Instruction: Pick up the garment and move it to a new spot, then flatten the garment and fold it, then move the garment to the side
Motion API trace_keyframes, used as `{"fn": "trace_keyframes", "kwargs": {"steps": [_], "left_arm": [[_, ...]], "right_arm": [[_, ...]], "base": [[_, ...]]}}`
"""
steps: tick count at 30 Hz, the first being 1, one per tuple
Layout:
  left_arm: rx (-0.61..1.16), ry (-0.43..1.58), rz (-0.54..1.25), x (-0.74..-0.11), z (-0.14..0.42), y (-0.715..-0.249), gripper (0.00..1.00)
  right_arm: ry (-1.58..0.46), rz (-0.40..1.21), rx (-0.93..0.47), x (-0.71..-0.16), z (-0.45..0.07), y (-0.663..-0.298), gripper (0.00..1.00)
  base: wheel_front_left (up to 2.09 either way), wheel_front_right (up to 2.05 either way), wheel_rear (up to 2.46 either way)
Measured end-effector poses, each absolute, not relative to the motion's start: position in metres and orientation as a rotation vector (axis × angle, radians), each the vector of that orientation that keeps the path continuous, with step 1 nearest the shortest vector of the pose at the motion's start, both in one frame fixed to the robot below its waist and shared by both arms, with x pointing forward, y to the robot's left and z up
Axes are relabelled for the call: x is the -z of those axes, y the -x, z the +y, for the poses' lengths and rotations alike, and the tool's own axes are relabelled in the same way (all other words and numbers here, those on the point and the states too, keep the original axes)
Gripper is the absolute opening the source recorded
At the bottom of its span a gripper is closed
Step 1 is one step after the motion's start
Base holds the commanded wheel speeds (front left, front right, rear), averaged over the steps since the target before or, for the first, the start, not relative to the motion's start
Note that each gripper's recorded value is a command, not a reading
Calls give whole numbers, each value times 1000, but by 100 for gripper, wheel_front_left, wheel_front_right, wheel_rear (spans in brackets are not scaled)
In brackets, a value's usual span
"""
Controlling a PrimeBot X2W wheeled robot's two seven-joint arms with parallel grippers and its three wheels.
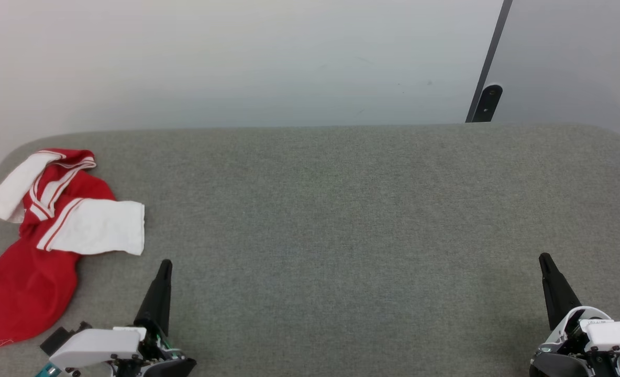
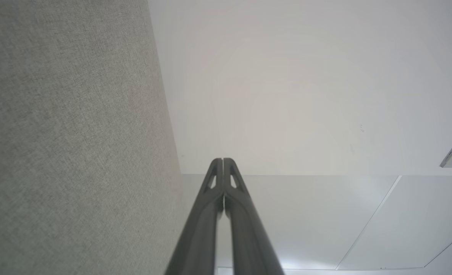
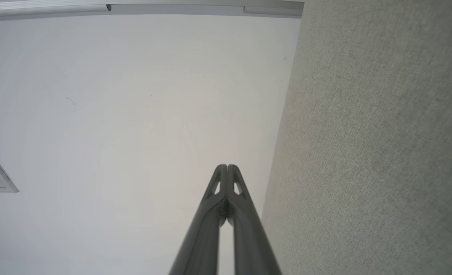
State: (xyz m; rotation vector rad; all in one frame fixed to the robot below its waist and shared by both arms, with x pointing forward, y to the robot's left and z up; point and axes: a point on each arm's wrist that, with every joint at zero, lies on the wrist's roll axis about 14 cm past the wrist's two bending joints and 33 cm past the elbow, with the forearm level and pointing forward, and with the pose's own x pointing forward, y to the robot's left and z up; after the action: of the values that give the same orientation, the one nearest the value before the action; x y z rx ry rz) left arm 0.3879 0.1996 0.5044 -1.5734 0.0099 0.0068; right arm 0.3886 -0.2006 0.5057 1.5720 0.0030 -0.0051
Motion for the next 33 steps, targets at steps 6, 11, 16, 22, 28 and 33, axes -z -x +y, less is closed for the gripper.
{"fn": "trace_keyframes", "kwargs": {"steps": [6, 11, 16, 22, 28, 33], "left_arm": [[-7, 1573, 10, -504, 200, -388, 0], [-7, 1573, 10, -504, 200, -388, 0], [-7, 1573, 10, -504, 200, -388, 0], [-7, 1573, 10, -504, 200, -388, 0], [-7, 1573, 10, -504, 200, -388, 0], [-7, 1573, 10, -504, 200, -388, 0]], "right_arm": [[-1572, 3, 5, -506, -201, -389, 0], [-1572, 3, 5, -506, -201, -389, 0], [-1572, 3, 5, -506, -201, -389, 0], [-1572, 3, 5, -506, -201, -389, 0], [-1572, 3, 5, -506, -201, -389, 0], [-1572, 3, 5, -506, -201, -389, 0]], "base": [[0, 0, 0], [0, 0, 0], [0, 0, 0], [0, 0, 0], [0, 0, 0], [0, 0, 0]]}}
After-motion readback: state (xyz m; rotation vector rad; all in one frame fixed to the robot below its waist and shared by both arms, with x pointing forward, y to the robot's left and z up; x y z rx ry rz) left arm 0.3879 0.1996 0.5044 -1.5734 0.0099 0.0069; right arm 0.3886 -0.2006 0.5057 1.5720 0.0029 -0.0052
